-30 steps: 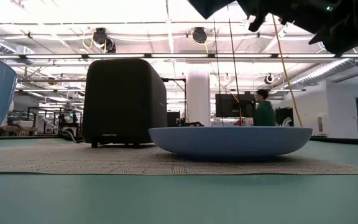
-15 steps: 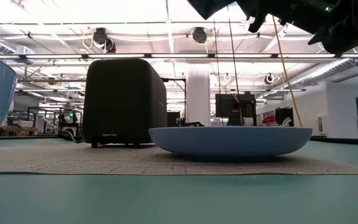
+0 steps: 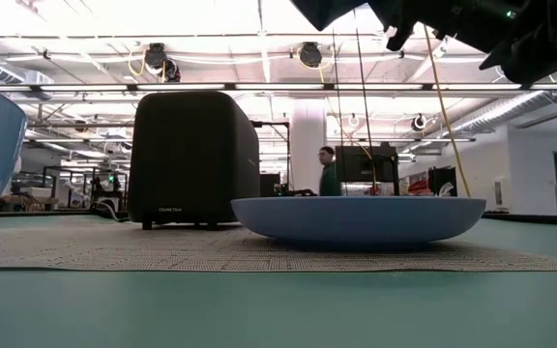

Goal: Arrange a breakfast setting
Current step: Pour the cereal into the blue bowl

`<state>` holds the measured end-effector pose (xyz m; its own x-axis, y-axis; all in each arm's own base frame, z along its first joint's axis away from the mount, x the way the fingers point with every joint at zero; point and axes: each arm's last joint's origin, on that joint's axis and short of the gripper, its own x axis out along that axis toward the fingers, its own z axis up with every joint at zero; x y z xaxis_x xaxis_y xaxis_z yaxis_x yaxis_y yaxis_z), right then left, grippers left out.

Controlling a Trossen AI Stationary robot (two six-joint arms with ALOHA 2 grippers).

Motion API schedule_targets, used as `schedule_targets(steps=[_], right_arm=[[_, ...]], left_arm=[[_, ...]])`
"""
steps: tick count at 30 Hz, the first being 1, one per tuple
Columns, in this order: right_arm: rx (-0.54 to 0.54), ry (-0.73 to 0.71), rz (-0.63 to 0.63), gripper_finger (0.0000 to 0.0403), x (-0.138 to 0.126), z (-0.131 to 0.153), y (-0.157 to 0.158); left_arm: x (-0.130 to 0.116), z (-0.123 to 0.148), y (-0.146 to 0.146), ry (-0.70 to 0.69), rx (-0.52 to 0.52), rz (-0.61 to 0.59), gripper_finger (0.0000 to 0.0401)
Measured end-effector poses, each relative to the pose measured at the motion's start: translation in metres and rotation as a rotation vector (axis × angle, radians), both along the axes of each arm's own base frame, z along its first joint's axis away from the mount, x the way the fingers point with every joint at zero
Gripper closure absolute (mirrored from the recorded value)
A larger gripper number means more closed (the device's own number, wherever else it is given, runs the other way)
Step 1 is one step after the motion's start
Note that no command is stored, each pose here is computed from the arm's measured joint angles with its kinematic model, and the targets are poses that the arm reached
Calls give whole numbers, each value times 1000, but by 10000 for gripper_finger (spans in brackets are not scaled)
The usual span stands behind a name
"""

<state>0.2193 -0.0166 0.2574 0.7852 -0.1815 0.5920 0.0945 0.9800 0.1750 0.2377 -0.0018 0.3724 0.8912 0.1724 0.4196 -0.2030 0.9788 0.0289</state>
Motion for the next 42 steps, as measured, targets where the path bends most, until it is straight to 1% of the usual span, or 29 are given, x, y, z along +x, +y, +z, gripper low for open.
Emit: schedule_targets(steps=[3, 6, 15, 17, 20, 27, 34, 38, 42], right_arm=[[2, 1, -2, 181, 0, 0, 0], [3, 1, -4, 181, 0, 0, 0], [5, 1, -8, 181, 0, 0, 0], [5, 1, -8, 181, 0, 0, 0], [4, 2, -8, 181, 0, 0, 0], [-9, -21, -10, 181, -4, 5, 0], [-11, -29, -8, 181, -6, 6, 0], [-11, -29, -7, 181, -6, 6, 0], [-12, -29, -6, 181, -6, 6, 0]], left_arm=[[0, 0, 1, 3, -11, 26, 246], [0, 0, 1, 3, -13, 31, 232], [0, 0, 1, 3, -13, 30, 130], [0, 0, 1, 4, -13, 30, 113], [0, 0, 1, 4, -13, 30, 98], [0, 0, 1, 9, 10, 41, 93], [0, -1, 1, 19, 11, 41, 93], [2, -7, 1, 81, 8, 38, 93], [5, -15, 1, 163, -27, 23, 93]])
